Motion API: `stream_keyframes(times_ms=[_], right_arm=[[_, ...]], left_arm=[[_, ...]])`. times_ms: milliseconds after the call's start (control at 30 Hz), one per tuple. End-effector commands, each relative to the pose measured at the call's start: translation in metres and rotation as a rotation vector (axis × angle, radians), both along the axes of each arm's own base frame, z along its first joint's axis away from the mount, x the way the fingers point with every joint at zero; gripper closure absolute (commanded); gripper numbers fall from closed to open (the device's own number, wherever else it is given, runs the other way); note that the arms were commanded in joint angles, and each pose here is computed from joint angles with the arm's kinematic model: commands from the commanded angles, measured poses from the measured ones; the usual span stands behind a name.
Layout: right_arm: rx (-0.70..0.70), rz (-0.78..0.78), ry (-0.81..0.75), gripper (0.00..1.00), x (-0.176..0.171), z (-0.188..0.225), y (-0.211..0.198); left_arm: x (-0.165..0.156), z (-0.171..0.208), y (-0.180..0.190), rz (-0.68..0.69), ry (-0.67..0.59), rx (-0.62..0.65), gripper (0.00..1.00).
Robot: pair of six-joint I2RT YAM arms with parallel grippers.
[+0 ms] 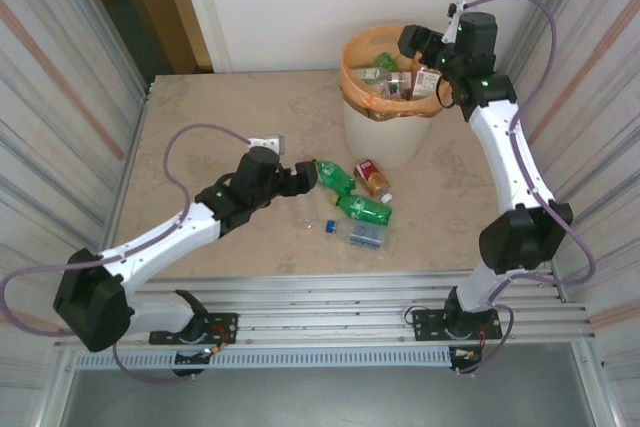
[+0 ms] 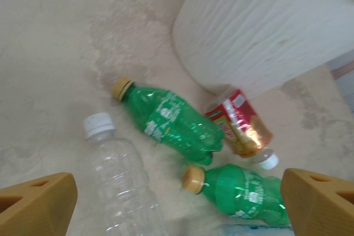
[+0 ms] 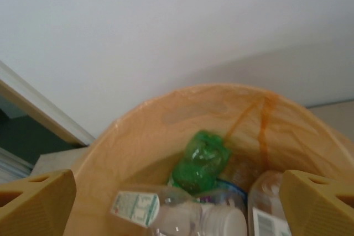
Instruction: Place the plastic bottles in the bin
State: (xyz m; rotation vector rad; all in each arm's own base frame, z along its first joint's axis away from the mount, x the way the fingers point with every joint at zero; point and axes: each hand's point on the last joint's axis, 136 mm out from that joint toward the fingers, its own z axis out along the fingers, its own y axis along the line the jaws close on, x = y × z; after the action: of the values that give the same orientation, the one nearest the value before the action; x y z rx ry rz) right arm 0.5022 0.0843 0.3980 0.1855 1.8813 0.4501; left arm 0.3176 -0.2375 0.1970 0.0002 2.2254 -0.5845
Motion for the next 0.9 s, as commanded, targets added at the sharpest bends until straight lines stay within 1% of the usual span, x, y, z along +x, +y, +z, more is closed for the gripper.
stream_keyframes(times_ms=[0, 100, 233, 300, 433, 633, 867], right_arm=[[-0.043, -0.018, 0.025, 0.02, -0.026, -0.003, -0.012], [-0.051, -0.029, 0.064, 0.02, -0.046, -0.012, -0.019], [-0.062, -0.035, 0.129, 0.02, -0.070, -0.033, -0.024], [-0.071, -0.047, 0.160, 0.02, -0.081, -0.043, -0.028], [-0.096, -0.071, 0.216, 0.02, -0.103, -0.061, -0.037], [-0.137, -0.091, 0.259, 0.02, -0.126, -0.077, -0.045], [-0.150, -0.102, 0.280, 0.02, -0.137, -0.085, -0.049]], left_arm=[[-0.003, -0.023, 0.011, 0.067, 0.115, 0.106, 0.07], [-0.005, -0.039, 0.003, 0.061, 0.168, 0.145, 0.10], [-0.007, -0.059, -0.006, 0.059, 0.241, 0.169, 0.11], [-0.010, -0.070, -0.007, 0.072, 0.284, 0.180, 0.13], [-0.019, -0.090, -0.003, 0.102, 0.361, 0.220, 0.13], [-0.023, -0.110, -0.009, 0.086, 0.406, 0.259, 0.13], [-0.017, -0.127, -0.011, 0.080, 0.425, 0.314, 0.14]])
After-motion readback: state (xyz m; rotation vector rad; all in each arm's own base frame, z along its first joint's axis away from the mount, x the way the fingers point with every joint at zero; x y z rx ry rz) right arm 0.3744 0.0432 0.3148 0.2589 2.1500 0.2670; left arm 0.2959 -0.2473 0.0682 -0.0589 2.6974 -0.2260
